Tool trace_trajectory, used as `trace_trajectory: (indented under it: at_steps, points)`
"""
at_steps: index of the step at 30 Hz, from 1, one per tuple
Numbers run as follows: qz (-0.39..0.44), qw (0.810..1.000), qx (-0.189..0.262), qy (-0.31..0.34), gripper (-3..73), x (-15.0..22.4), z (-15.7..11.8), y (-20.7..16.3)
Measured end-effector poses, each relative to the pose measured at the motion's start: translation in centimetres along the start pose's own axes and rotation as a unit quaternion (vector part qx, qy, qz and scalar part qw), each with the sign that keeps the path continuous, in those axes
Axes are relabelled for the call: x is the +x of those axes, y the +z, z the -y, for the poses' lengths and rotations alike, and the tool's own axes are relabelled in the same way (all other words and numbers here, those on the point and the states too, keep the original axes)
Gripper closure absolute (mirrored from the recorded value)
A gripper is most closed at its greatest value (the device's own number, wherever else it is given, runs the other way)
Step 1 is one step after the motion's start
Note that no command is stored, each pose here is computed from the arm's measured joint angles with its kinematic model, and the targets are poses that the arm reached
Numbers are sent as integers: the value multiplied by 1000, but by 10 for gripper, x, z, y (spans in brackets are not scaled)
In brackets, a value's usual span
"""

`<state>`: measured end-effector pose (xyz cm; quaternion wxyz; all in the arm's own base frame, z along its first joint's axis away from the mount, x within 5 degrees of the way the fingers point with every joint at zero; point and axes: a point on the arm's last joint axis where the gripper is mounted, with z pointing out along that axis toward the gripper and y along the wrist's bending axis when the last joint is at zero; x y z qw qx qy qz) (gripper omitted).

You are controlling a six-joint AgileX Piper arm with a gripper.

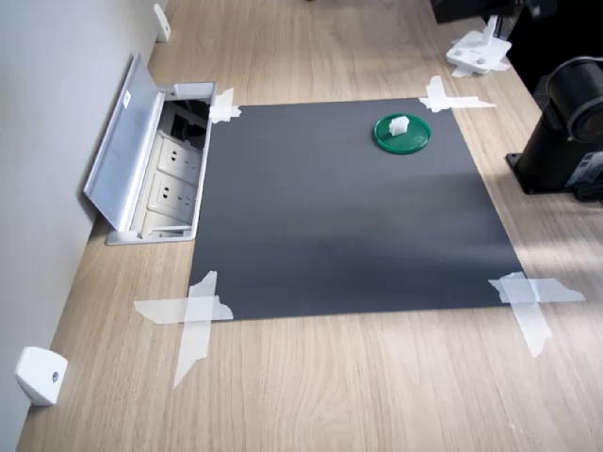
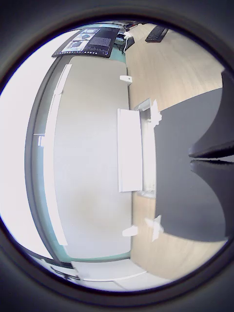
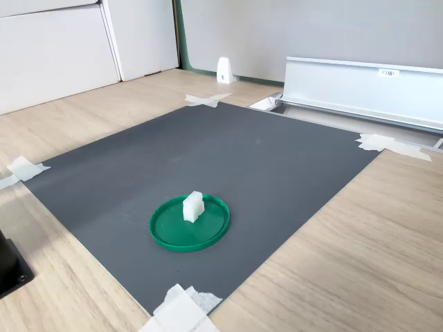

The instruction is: Grasp a white terminal and put it on the green lid.

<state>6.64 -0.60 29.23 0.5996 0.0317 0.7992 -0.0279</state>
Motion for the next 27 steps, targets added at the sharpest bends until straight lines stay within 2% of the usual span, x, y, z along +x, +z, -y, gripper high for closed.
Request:
trace_trajectory:
  at_steps: [4,10,27]
  points:
    - [4,1000,2,-6,702,36,0,8]
    - [-15,1000,2,-8,702,66,0,18]
    - [-15,1000,0,-5,703,70,0,20]
